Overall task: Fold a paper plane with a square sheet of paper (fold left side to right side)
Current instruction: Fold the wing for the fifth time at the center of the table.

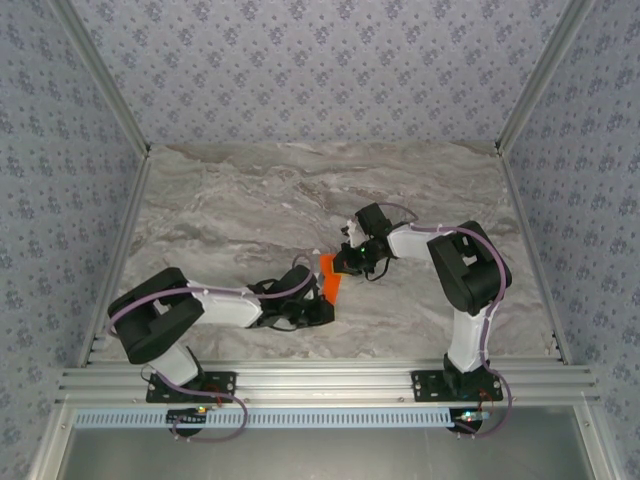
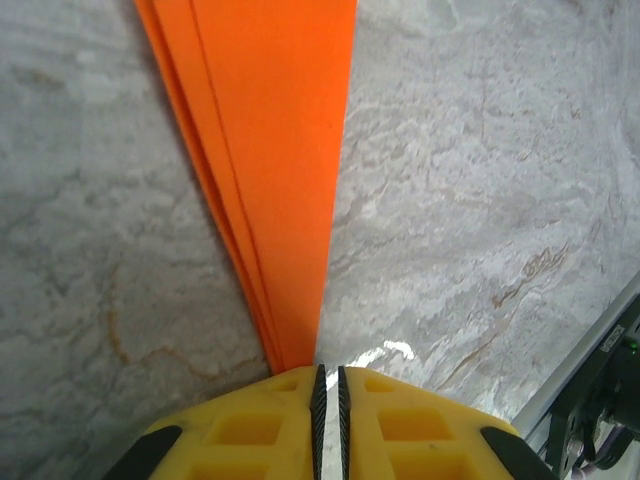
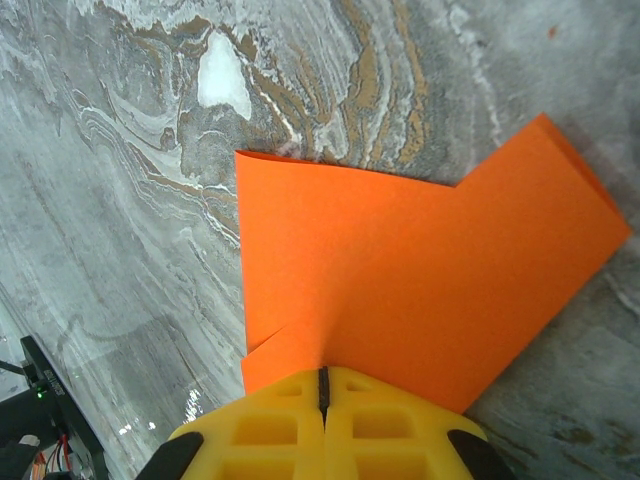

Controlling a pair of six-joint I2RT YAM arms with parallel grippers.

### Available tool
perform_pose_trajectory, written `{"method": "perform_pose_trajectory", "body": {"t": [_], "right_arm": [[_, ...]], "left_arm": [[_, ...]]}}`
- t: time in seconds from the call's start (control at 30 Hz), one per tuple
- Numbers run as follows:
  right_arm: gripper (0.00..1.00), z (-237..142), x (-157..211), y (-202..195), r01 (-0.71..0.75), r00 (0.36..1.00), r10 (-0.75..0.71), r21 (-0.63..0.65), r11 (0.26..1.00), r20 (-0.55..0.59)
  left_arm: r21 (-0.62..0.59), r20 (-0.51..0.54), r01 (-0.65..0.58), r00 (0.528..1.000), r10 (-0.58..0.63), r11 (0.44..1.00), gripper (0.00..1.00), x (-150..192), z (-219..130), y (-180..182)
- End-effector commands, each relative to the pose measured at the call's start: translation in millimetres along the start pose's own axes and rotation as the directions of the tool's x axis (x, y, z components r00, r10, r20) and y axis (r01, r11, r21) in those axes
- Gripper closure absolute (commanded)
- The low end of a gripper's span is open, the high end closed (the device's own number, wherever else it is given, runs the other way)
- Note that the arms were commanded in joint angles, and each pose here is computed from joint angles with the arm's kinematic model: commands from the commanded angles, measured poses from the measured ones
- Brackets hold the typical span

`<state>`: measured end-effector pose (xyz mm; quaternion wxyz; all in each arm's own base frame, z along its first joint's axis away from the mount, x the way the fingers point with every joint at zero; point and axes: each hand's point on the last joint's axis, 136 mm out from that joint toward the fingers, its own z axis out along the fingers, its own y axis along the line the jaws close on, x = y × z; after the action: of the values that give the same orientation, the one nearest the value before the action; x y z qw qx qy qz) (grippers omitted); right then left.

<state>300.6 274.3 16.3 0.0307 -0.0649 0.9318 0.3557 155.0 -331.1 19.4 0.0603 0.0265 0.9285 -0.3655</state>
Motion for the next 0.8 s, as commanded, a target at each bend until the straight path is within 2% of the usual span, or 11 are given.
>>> {"method": "perform_pose_trajectory", "body": {"t": [0.0, 0.27, 0.43, 0.57, 0.77], "right_arm": [[0.97, 8.1, 11.8, -52.5, -0.07, 0.997, 0.076, 0.182, 0.981, -0.027], [0.97, 7.6, 10.8, -50.3, -0.065, 0.997, 0.07, 0.175, 0.982, -0.026], [0.97, 7.3, 11.0, -49.0, -0.062, 0.997, 0.068, 0.174, 0.983, -0.027], [0.97, 6.8, 11.1, -48.6, -0.061, 0.997, 0.067, 0.176, 0.982, -0.027], [0.97, 8.0, 11.6, -47.1, -0.058, 0.997, 0.064, 0.173, 0.983, -0.029]], "left_arm": [[-0.08, -0.122, 0.027, 0.992, -0.036, 0.996, 0.86, 36.6, -3.5, 24.6], [-0.047, -0.089, 0.016, 0.996, -0.02, 0.999, 0.87, 30.7, -13.8, 14.9], [0.033, -0.014, -0.005, 1.0, 0.005, 0.999, 0.86, 3.5, -36.6, -9.0], [0.069, 0.002, -0.051, 0.999, 0.051, 0.996, 0.85, -13.8, -47.6, -30.2], [0.064, -0.015, -0.118, 0.993, 0.119, 0.991, 0.85, -32.3, -33.9, -47.0]]}}
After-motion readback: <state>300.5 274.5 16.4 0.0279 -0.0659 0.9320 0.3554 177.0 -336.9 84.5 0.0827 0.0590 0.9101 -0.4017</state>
